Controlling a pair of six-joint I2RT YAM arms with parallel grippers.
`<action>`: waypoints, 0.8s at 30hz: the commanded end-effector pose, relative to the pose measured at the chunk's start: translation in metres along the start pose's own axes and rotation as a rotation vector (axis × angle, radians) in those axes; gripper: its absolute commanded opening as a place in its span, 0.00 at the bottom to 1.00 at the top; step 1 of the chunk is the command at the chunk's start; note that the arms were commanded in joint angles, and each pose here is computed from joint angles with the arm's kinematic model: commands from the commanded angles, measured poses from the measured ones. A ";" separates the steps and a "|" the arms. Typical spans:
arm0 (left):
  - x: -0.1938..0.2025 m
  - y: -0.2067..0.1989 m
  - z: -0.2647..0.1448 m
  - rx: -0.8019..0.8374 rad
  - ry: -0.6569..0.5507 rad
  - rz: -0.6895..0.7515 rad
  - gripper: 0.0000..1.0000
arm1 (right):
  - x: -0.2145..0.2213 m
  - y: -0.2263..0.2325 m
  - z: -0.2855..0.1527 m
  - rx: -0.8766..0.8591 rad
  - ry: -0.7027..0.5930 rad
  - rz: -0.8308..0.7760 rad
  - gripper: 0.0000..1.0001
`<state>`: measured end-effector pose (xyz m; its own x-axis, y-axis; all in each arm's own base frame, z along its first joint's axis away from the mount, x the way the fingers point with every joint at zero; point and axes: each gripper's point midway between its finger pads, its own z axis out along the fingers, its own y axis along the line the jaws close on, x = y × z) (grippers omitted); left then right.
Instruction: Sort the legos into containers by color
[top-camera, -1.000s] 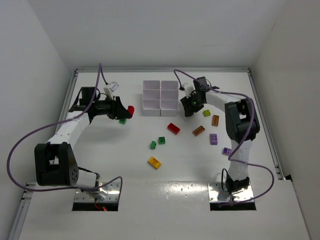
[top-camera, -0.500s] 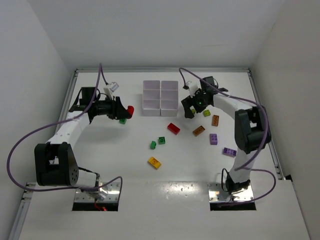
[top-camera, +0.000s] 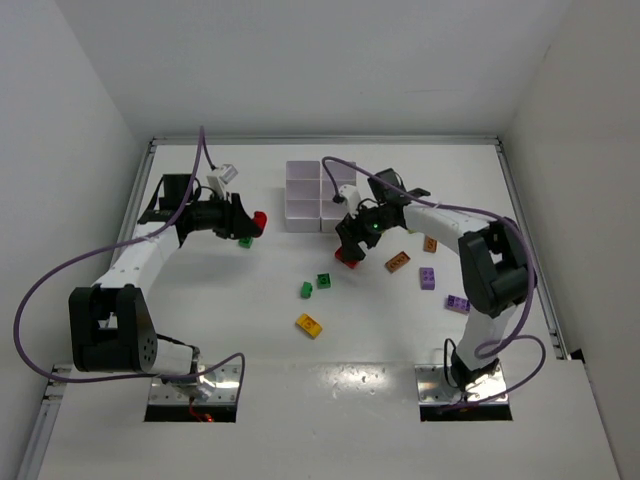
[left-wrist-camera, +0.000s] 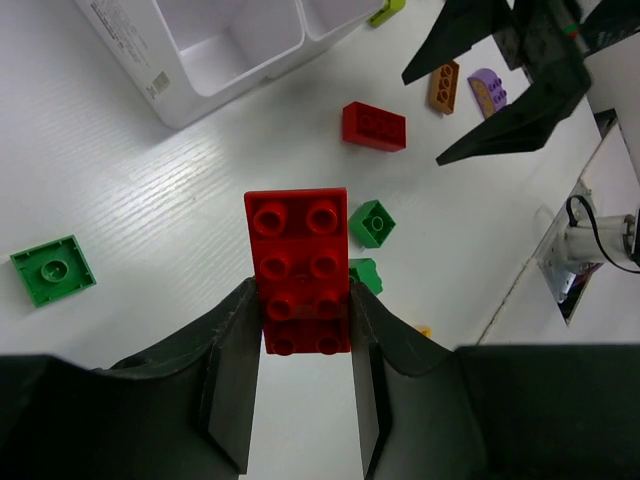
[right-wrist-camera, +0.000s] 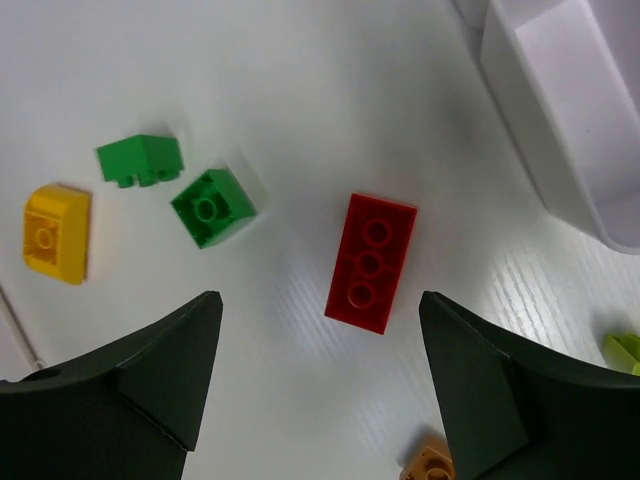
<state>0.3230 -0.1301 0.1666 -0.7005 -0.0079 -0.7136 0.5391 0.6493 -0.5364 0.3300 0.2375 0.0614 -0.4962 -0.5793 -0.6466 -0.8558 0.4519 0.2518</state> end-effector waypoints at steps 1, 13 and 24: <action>-0.024 -0.004 -0.004 -0.010 -0.045 0.064 0.12 | 0.006 -0.023 0.014 0.085 0.010 0.021 0.80; -0.025 -0.002 0.002 -0.004 -0.034 0.069 0.13 | 0.021 -0.034 0.046 0.152 0.159 0.066 0.76; -0.042 0.003 0.025 -0.054 -0.008 0.144 0.13 | 0.027 -0.030 0.031 0.202 0.158 0.065 0.11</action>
<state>0.3479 -0.1393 0.1694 -0.6742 0.0463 -0.7371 0.5612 0.6809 -0.4706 0.3441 0.2361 -0.0047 -0.5840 -0.6562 -0.4778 -0.7926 0.5881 0.1611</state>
